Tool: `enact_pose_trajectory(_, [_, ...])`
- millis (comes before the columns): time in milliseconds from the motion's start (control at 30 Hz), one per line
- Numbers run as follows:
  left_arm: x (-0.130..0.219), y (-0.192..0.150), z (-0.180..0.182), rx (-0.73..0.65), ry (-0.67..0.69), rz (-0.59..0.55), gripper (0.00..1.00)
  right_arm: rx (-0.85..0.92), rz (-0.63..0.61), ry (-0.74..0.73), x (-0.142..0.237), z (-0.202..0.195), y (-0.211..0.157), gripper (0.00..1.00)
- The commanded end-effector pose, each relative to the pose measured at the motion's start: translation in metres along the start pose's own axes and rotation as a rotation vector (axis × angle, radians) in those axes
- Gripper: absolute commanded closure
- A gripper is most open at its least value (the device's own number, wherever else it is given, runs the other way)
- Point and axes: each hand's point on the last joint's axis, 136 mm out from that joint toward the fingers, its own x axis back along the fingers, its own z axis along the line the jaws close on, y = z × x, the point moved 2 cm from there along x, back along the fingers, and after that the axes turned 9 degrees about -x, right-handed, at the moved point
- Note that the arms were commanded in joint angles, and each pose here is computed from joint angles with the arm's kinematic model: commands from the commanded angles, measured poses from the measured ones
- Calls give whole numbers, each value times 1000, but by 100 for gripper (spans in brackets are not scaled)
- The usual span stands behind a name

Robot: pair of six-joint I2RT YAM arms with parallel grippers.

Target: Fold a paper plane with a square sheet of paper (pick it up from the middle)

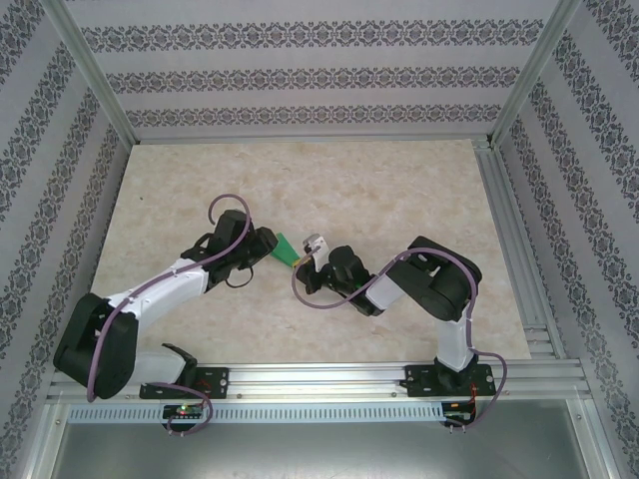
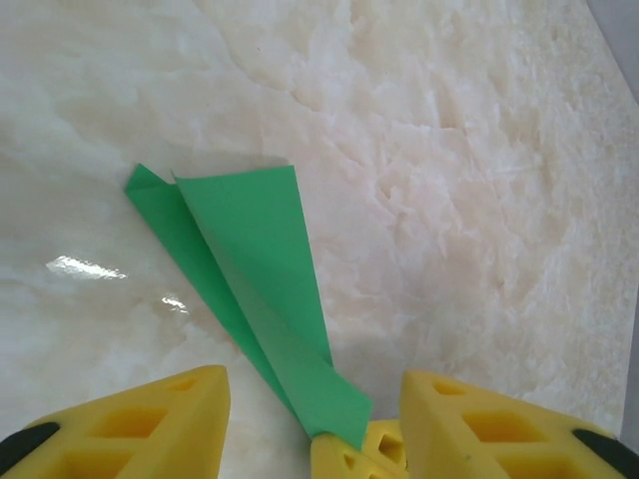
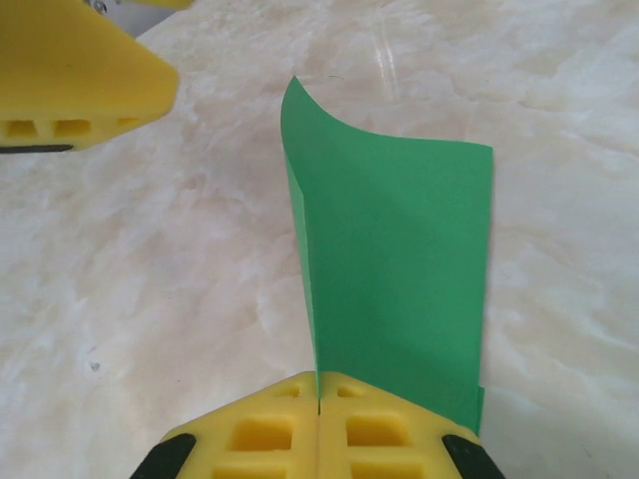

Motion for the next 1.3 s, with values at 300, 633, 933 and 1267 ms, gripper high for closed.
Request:
enact_pose_trajectory(300, [1, -11, 6, -117, -56, 5, 48, -301, 129, 26, -13, 10, 14, 100])
enact_pose_trajectory(633, [-12, -16, 0, -154, -105, 38, 51, -526, 149, 89, -18, 11, 23, 100])
enact_pose_trajectory(933, [-30, -21, -8, -182, -152, 83, 58, -665, 139, 71, -18, -4, 22, 100])
enact_pose_trajectory(1267, [-48, -23, -14, -216, -182, 118, 63, -781, 124, 62, -17, -24, 15, 100])
